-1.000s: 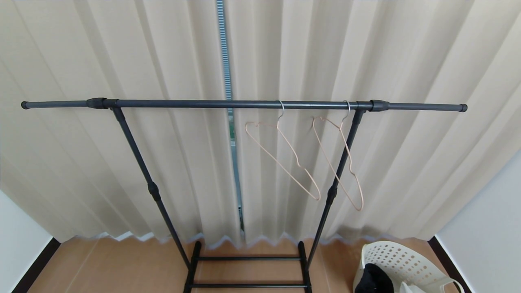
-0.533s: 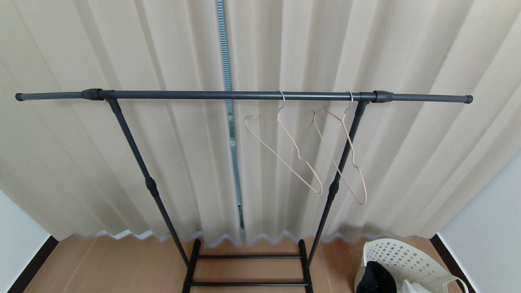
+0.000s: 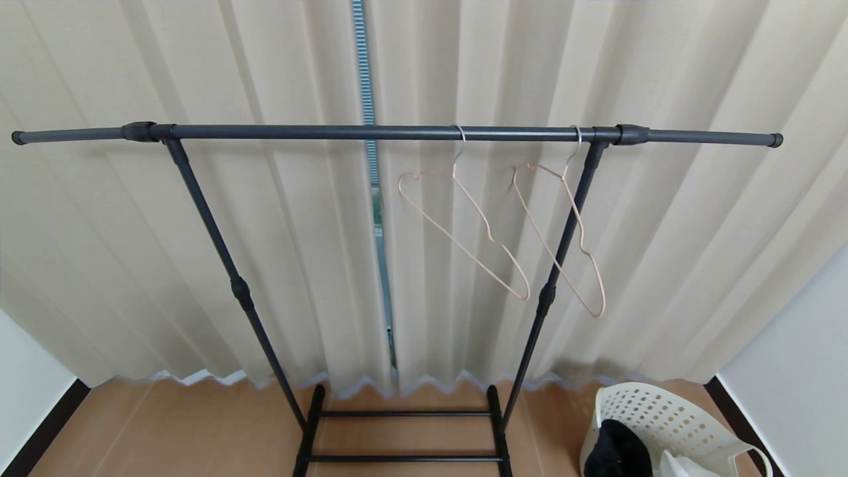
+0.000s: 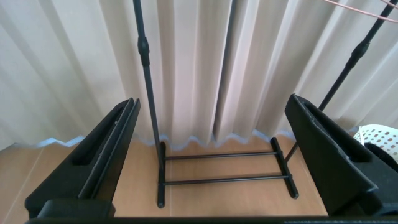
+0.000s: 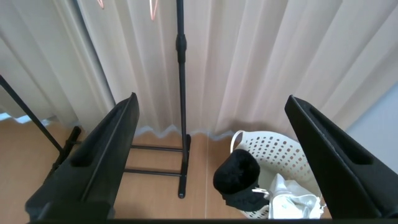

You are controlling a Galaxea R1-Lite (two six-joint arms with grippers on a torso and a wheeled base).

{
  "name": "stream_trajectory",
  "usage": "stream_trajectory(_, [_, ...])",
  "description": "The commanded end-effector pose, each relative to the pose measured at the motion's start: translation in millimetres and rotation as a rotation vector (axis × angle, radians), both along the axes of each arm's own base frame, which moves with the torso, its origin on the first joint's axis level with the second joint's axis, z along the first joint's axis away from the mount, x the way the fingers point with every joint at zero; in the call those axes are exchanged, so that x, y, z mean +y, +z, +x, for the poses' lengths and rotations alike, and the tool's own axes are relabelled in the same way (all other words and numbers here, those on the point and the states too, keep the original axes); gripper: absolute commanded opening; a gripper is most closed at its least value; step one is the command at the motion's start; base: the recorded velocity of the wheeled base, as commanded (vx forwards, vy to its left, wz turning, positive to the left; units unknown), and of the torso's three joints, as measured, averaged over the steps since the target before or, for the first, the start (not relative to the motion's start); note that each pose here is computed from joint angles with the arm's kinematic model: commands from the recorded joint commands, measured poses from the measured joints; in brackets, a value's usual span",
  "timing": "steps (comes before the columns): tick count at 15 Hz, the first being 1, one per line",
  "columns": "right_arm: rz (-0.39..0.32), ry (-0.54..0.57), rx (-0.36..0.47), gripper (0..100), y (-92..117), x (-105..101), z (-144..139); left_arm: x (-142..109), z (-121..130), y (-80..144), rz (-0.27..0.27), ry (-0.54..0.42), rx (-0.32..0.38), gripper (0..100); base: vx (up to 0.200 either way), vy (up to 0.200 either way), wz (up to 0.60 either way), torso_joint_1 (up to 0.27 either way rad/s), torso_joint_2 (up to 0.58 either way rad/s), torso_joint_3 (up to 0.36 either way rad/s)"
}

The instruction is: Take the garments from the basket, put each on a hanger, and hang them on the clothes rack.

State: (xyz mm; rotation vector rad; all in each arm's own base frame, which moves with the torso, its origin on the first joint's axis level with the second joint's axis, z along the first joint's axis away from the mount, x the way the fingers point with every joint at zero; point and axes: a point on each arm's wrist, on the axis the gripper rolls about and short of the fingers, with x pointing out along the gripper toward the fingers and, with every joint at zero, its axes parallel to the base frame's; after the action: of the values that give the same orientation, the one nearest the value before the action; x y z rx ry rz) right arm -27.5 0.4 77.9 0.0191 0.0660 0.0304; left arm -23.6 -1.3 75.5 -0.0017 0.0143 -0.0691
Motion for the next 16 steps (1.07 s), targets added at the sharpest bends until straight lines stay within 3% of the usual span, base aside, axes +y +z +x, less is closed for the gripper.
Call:
stream_trajectory(1, [0.000, 0.001, 0.002, 100, 0.0, 0.0, 0.1, 0.0, 0.1, 0.0, 0.000, 0.000, 0.001, 100, 0.000, 0.000, 0.00, -0.144, 0.34, 0.193])
stream_trajectory(9, [0.000, 0.000, 0.002, 100, 0.0, 0.0, 0.1, 0.0, 0.1, 0.0, 0.000, 0.000, 0.001, 100, 0.000, 0.000, 0.00, -0.160, 0.38, 0.213])
stream_trajectory(16, [0.000, 0.001, 0.002, 100, 0.0, 0.0, 0.1, 0.0, 0.1, 0.0, 0.000, 0.000, 0.001, 100, 0.000, 0.000, 0.00, -0.205, 0.53, 0.316])
